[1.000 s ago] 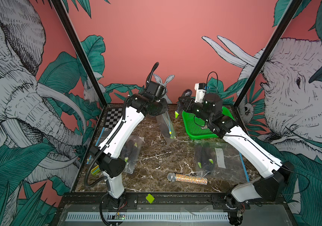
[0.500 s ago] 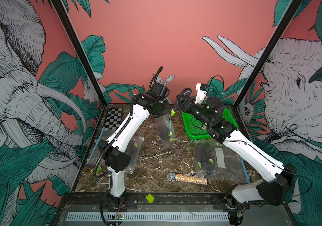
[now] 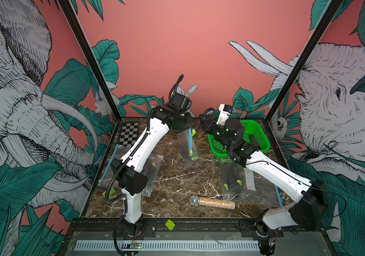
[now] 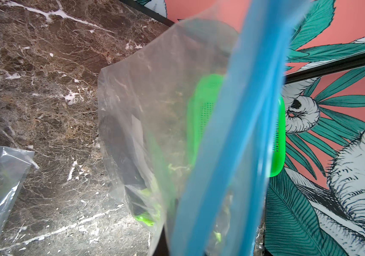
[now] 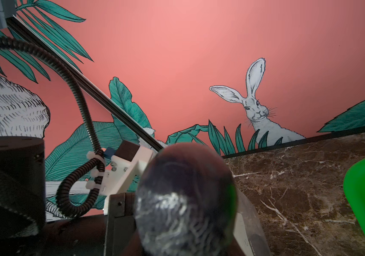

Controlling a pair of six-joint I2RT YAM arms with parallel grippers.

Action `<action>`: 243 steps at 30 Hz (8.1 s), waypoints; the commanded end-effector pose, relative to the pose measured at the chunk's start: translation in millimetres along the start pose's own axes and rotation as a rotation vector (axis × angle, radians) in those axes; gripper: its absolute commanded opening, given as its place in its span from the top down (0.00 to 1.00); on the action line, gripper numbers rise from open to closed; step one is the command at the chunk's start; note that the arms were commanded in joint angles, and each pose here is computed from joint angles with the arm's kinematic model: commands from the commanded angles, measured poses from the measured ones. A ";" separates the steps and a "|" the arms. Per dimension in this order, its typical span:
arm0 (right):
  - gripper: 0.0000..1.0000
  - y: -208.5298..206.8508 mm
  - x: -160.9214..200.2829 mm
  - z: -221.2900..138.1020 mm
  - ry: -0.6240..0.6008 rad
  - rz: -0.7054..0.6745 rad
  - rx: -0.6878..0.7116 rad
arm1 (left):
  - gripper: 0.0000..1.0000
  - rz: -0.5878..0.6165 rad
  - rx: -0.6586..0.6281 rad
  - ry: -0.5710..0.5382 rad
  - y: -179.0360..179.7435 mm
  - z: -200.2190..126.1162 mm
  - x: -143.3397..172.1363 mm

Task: Place the eggplant in a zip-top bag and seal the zipper
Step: Place the eggplant in the zipper food storage bag, then pick up the eggplant from the basket, then place the eggplant in the zipper food storage bag.

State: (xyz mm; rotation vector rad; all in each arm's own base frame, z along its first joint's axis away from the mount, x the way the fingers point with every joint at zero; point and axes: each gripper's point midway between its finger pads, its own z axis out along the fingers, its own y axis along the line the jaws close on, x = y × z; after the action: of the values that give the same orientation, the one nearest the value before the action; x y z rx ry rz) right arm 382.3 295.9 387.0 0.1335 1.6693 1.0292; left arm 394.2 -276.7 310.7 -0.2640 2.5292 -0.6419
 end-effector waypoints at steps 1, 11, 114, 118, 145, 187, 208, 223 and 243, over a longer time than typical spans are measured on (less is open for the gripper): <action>0.91 13.9 -16.3 -2.4 -0.083 0.031 -0.045 | 1.00 -0.024 0.025 -0.032 -2.5 -16.4 -6.9; 0.91 22.9 -32.5 -24.9 -0.113 0.016 -0.057 | 1.00 -0.029 0.018 -0.023 2.0 -12.8 -6.3; 0.27 -320.3 -48.5 -73.9 0.634 -0.129 1.007 | 1.00 0.052 0.007 -0.129 10.3 -55.9 -33.6; 0.31 -358.1 -47.6 -72.8 0.713 -0.257 1.092 | 1.00 0.047 0.034 -0.098 8.2 -48.5 -26.5; 0.33 -490.7 -25.4 -95.0 0.925 -0.221 1.197 | 1.00 0.059 0.022 -0.054 14.1 -38.0 -17.2; 0.82 -490.2 17.7 -83.4 0.912 -0.016 1.040 | 1.00 0.044 0.037 -0.029 9.2 -27.0 -17.4; 0.90 -312.0 -42.0 -65.9 0.613 -0.034 0.615 | 1.00 0.045 0.042 -0.012 12.6 -31.8 -15.1; 0.93 4.6 -70.2 -6.0 0.150 -0.200 -0.118 | 1.00 0.004 0.051 0.004 11.9 -34.1 -12.3; 0.93 43.4 24.5 31.9 0.062 -0.181 -0.133 | 1.00 -0.046 0.053 -0.035 15.4 -43.2 -14.5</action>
State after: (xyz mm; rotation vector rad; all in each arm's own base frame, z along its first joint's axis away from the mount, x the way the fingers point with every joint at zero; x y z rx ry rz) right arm 379.7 352.9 384.0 -0.1509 1.7008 1.0378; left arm 392.0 -252.5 316.1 -0.2934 2.5405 -0.6886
